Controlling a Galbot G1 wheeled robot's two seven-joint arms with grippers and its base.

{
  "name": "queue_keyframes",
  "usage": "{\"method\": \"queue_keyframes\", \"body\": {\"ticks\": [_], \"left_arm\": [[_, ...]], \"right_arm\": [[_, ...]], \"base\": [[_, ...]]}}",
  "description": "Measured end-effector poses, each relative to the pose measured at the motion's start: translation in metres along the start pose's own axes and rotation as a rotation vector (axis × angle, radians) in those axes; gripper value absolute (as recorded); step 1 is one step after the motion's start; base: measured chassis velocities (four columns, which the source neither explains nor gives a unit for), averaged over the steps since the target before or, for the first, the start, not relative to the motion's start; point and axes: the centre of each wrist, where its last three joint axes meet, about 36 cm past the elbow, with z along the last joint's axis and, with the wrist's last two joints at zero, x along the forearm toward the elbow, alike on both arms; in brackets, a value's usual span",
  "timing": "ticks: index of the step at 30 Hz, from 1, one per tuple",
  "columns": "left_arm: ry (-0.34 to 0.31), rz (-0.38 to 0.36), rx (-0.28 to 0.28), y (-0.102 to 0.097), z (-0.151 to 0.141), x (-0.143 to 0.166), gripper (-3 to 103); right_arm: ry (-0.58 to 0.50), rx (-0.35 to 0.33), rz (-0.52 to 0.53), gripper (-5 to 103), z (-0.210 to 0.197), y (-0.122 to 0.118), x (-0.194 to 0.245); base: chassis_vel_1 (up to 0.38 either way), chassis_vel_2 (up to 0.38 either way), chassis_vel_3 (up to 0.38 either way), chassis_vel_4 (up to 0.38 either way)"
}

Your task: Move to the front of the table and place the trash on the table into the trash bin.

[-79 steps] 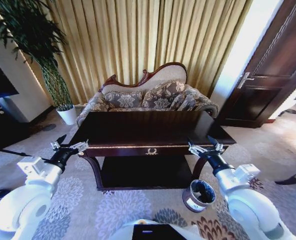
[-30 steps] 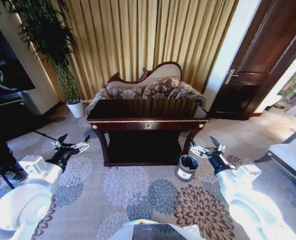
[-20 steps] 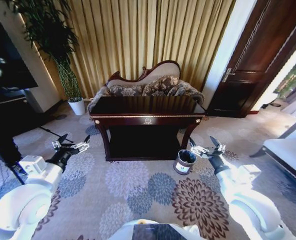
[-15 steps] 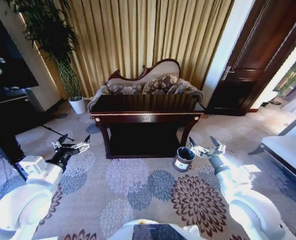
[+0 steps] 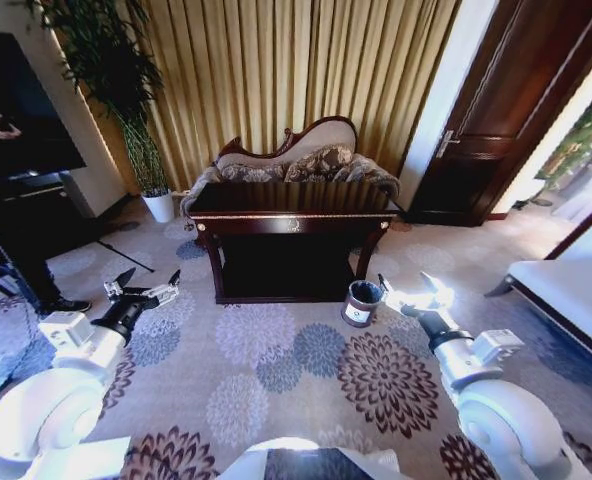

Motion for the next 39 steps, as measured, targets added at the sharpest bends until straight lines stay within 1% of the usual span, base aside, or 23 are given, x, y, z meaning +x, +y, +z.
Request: {"method": "queue_keyframes", "body": {"ticks": [7, 12, 19, 26, 30, 33, 39], "left_arm": [[0.002, -0.001, 0.001, 0.0, 0.001, 0.0, 100], [-0.003, 0.001, 0.005, -0.001, 0.002, 0.0, 100], [-0.012, 0.005, 0.01, -0.004, 0.005, 0.0, 100], [-0.012, 0.001, 0.016, -0.004, 0.006, 0.001, 100], [-0.013, -0.001, 0.026, -0.005, 0.008, 0.002, 100], [-0.03, -0.002, 0.041, -0.007, 0.011, 0.002, 100], [-0.051, -0.036, 0.06, -0.012, 0.014, 0.001, 100]], "right_arm": [[-0.009, -0.003, 0.0, 100, 0.0, 0.0, 0.0], [-0.019, -0.002, 0.005, 100, 0.003, 0.0, -0.001], [-0.018, -0.003, 0.017, 100, 0.007, -0.002, -0.002], [-0.033, 0.012, 0.03, 100, 0.011, -0.002, -0.002], [-0.032, 0.01, 0.034, 100, 0.013, -0.002, -0.002], [-0.032, 0.007, 0.053, 100, 0.014, -0.003, -0.003], [-0.035, 0.007, 0.082, 100, 0.013, -0.005, -0.005]], "base": [[0.206, -0.214, -0.203, 0.212], [0.129, -0.087, -0.154, 0.054], [0.0, 0.0, 0.0, 0.0], [-0.002, 0.004, 0.011, 0.0], [0.0, 0.0, 0.0, 0.0], [0.0, 0.0, 0.0, 0.0], [0.0, 0.0, 0.0, 0.0]]}}
